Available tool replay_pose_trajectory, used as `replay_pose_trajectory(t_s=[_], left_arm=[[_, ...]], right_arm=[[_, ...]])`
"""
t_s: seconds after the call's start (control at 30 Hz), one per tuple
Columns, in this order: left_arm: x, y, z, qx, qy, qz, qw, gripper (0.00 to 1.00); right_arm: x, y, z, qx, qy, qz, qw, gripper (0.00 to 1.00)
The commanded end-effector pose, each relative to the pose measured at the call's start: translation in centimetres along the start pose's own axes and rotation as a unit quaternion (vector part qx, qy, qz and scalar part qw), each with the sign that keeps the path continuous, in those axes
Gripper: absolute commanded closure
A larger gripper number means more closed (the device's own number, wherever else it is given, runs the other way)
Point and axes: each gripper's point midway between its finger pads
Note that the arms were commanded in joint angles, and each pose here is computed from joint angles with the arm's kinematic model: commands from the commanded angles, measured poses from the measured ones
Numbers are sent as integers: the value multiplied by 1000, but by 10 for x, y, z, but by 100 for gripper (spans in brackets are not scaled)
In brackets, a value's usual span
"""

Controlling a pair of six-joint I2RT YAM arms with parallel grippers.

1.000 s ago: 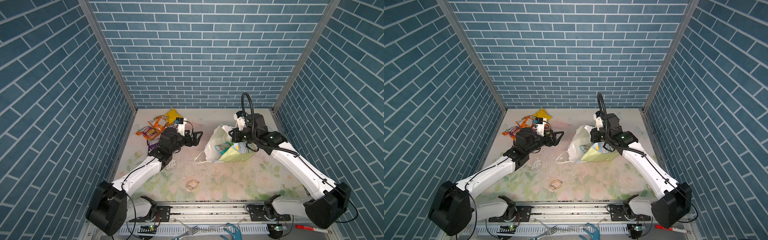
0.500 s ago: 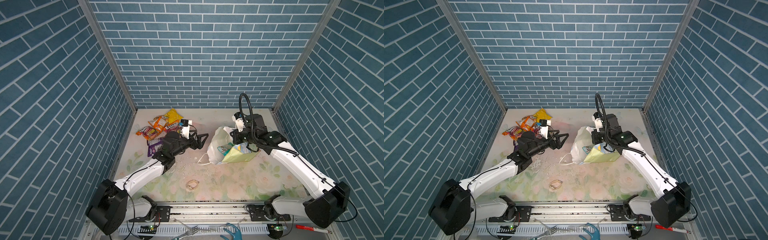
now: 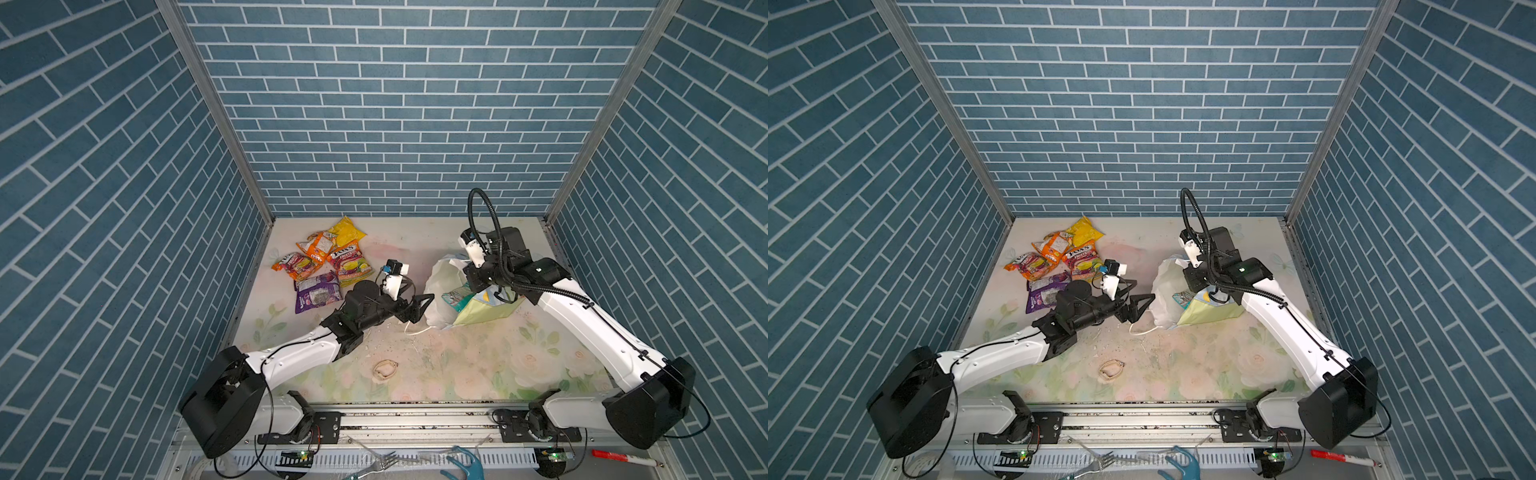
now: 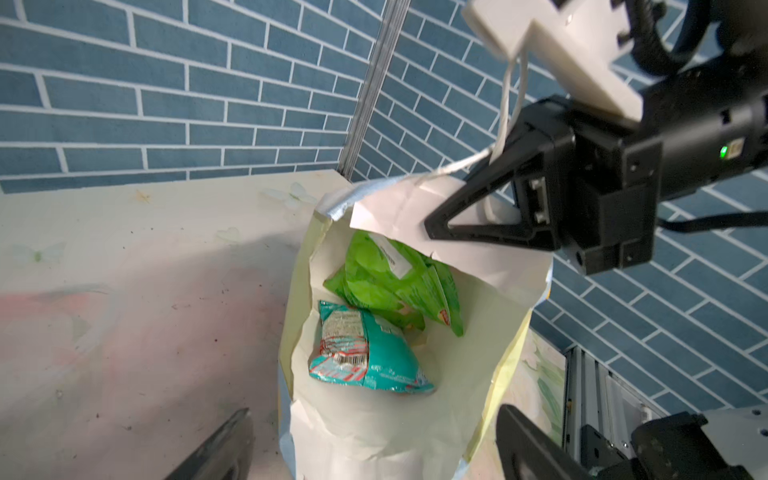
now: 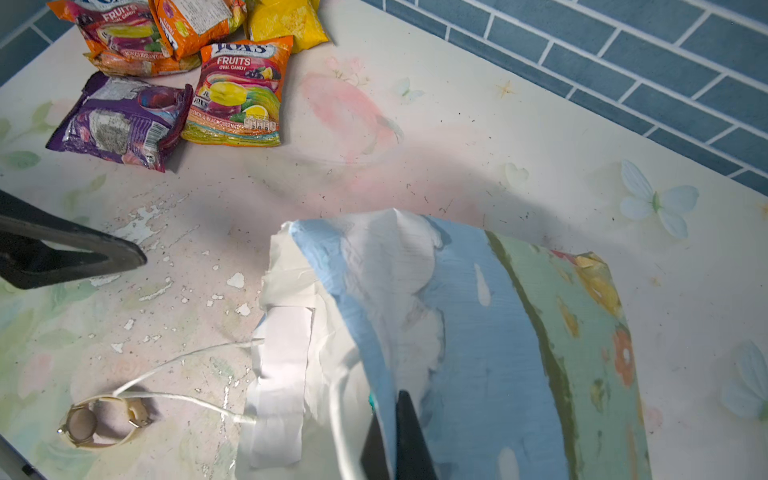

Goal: Take the snacks out of the paper bag
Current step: 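Move the left gripper back toward the paper bag held by the right gripper, then lower the left gripper into the bag mouth toward the green snack bag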

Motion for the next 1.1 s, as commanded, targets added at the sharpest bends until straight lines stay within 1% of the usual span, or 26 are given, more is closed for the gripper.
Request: replay_pose_trajectory(t_s=[0.0,0.13,0.33,0.5,0.87,1.07], left_arm=[[0,-9,5,0,8,26,1000,9],[-1,-20,9,3,11,33,999,9],[-8,-40,20,21,9,46,999,9],[-16,-54,30,36,-5,45,998,9],[-20,-58,39,40,-7,35,999,8],[-23,-61,46,49,-6,42,998,7]], right_arm=[[7,13,0,-18,26,-55,998,100],[12,10,-1,-21,38,-71,997,100],[19,14,-16,-55,43,-90,993,100],[22,8,-26,-65,41,-100,992,100],[25,2,-26,-72,41,-95,992,100],[24,4,-21,-77,40,-89,992,100]])
Point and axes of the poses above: each gripper's point midway between its finger pads, its own z axis out along the fingers, its own x axis along the line the jaws close on, y = z × x, and after that the axes turned 10 degrees about -z, right-handed
